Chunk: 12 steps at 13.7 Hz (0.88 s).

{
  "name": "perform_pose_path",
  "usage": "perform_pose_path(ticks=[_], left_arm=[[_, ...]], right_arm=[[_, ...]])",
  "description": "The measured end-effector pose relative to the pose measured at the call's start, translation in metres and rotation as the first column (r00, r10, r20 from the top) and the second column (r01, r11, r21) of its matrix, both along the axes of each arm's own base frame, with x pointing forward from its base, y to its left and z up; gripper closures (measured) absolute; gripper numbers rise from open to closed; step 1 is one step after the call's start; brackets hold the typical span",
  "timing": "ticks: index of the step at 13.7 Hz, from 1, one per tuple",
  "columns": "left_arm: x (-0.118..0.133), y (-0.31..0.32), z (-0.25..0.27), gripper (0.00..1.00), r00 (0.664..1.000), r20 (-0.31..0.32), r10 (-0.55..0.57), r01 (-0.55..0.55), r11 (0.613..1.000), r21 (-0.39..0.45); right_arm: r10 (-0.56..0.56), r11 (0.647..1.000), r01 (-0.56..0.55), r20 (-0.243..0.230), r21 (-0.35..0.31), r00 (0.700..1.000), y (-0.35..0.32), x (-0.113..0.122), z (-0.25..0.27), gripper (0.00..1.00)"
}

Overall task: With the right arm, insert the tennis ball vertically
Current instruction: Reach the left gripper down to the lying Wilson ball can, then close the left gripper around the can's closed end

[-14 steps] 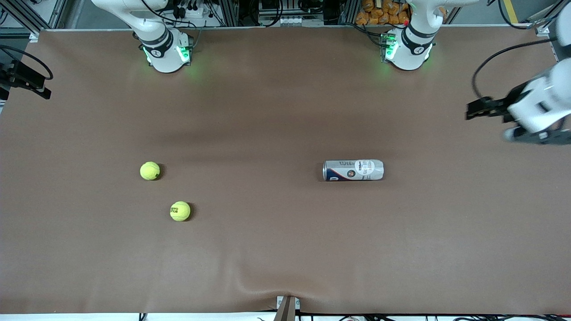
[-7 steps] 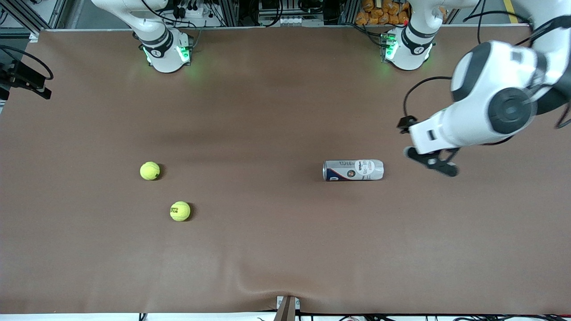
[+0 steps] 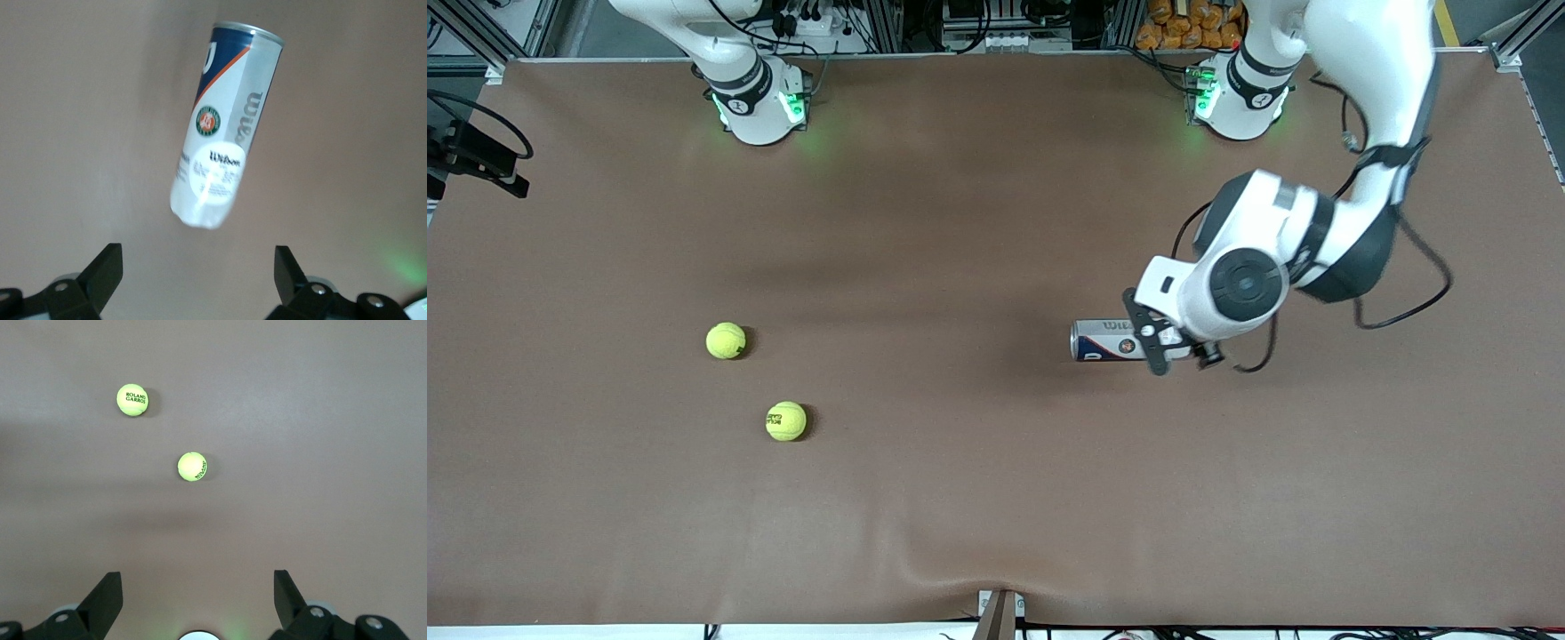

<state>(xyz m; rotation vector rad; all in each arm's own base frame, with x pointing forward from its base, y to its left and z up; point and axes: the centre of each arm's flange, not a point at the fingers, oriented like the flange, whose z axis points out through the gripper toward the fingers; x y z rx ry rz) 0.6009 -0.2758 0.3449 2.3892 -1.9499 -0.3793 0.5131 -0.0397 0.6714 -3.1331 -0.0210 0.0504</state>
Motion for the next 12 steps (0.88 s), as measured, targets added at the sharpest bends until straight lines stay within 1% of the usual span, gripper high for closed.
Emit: perform_pose_path(ticks=[2, 5, 7, 9, 12], left_arm=[[0.006, -0.001, -0.022, 0.0, 0.998, 0.001, -0.065, 0.065, 0.998, -0.021], [0.008, -0.003, -0.047, 0.0, 0.985, 0.029, -0.17, 0.172, 0.983, -0.062], [0.002, -0.007, -0.068, 0.0, 0.976, 0.031, -0.214, 0.216, 0.973, -0.076], [-0.009, -0.013, -0.084, 0.0, 0.969, 0.023, -0.247, 0.248, 0.966, -0.067], [-0.019, -0.015, -0.104, 0.0, 0.961, 0.049, -0.271, 0.274, 0.959, -0.073]], right_arm=[[0.0, 1.0, 0.0, 0.0, 0.0, 1.0, 0.0, 0.0, 0.0, 0.0], [0.0, 1.0, 0.0, 0.0, -0.001, 1.0, 0.0, 0.0, 0.0, 0.0], [-0.001, 1.0, 0.001, 0.0, -0.001, 1.0, 0.0, 0.0, 0.0, 0.0], [-0.001, 1.0, 0.001, 0.0, -0.001, 1.0, 0.0, 0.0, 0.0, 0.0], [0.0, 1.0, 0.0, 0.0, -0.001, 1.0, 0.0, 0.0, 0.0, 0.0]])
